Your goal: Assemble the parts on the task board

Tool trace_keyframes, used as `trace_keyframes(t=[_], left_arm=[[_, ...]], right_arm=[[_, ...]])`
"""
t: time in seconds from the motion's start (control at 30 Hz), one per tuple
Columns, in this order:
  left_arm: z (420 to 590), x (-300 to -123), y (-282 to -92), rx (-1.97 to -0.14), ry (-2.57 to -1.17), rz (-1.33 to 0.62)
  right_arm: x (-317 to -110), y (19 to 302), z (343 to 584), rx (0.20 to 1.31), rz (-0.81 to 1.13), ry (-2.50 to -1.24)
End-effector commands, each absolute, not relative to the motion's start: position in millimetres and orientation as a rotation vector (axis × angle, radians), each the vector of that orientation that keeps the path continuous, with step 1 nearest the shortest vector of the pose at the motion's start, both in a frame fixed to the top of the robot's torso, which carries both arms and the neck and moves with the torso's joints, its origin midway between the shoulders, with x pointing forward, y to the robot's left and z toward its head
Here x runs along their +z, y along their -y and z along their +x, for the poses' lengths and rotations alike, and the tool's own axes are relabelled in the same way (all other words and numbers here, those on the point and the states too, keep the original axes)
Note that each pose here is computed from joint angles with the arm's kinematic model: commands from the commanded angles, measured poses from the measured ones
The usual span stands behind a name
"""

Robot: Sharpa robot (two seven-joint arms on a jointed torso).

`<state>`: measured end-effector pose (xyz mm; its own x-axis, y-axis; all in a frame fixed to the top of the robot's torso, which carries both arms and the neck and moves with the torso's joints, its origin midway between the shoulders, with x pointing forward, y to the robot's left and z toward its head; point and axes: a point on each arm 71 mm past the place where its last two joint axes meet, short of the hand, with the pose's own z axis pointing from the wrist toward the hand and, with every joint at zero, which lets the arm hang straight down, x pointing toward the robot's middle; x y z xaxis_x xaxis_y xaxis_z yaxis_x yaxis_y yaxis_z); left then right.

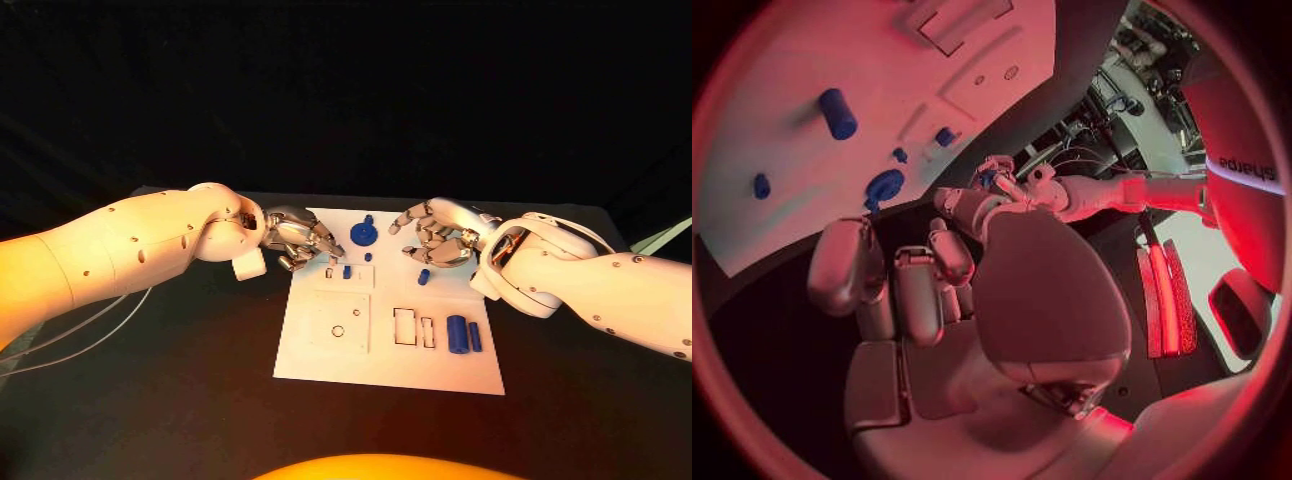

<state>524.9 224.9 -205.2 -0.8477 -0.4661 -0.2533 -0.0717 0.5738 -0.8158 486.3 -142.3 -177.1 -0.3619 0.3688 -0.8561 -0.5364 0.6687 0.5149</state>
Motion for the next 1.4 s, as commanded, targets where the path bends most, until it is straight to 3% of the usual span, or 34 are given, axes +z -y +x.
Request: trace_keyframes(t=[0.03, 0.7, 1.4], left_arm=[[522.5, -205.6, -222.3, -1.219, -2.378, -0.416], [520.7, -206.0, -218.5, -1.239, -2.381, -0.398], [521.0, -205.0, -216.6, -1.247, -2.361, -0.402]], right_arm=[[-176.2, 133.0, 484.0, 0.942, -0.185, -1.687], [-177.7, 81.3, 479.3, 1.005, -0.272, -1.653], [-190.1, 69.6, 478.1, 1.018, -0.284, -1.694]])
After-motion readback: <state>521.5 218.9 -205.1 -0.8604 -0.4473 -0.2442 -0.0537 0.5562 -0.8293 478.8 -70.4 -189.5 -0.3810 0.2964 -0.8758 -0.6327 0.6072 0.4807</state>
